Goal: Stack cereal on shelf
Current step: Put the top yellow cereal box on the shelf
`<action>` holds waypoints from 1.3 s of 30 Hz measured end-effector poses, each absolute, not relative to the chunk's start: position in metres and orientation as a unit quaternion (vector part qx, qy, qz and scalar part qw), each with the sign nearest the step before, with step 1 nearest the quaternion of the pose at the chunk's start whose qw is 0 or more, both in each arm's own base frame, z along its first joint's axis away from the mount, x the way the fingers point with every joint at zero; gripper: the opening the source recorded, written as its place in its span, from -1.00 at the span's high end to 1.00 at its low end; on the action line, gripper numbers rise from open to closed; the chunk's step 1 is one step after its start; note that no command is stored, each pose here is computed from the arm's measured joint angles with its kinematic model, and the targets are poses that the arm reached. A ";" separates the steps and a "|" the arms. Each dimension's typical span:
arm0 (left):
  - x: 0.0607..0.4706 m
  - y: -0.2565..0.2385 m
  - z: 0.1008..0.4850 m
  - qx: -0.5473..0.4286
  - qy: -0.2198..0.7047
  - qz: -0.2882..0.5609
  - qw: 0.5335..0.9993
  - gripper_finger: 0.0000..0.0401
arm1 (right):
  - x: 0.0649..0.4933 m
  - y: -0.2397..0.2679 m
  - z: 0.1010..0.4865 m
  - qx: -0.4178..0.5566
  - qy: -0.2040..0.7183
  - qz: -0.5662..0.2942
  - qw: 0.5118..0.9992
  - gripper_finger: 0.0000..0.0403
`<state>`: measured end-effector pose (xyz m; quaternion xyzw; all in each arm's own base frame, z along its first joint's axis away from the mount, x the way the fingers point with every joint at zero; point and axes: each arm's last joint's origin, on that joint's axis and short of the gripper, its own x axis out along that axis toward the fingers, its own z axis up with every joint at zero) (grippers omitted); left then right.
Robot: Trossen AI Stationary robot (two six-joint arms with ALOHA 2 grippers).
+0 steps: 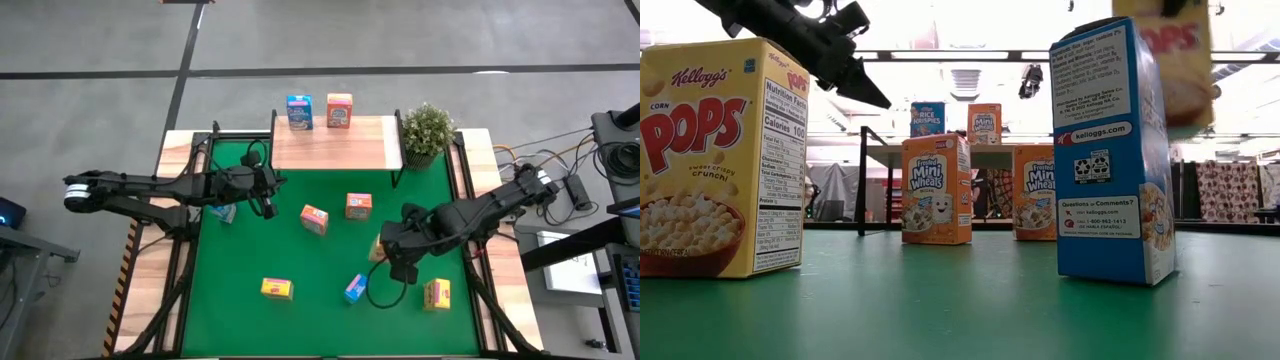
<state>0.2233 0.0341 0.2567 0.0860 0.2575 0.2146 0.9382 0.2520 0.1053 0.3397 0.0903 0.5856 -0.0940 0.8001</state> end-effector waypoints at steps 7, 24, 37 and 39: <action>0.224 0.034 0.258 0.088 0.253 0.215 0.939 1.00 | 0.261 0.079 0.377 0.090 0.525 -0.123 0.837 0.37; 0.211 0.033 0.280 0.100 0.188 0.219 0.952 1.00 | 0.260 -0.054 0.431 0.046 0.459 -0.215 0.861 0.37; 0.196 0.031 0.279 0.127 0.133 0.222 0.957 1.00 | 0.278 -0.156 0.396 -0.002 0.539 -0.222 0.813 0.37; 0.193 0.031 0.281 0.127 0.129 0.223 0.958 1.00 | 0.284 -0.165 0.392 -0.009 0.547 -0.212 0.810 0.37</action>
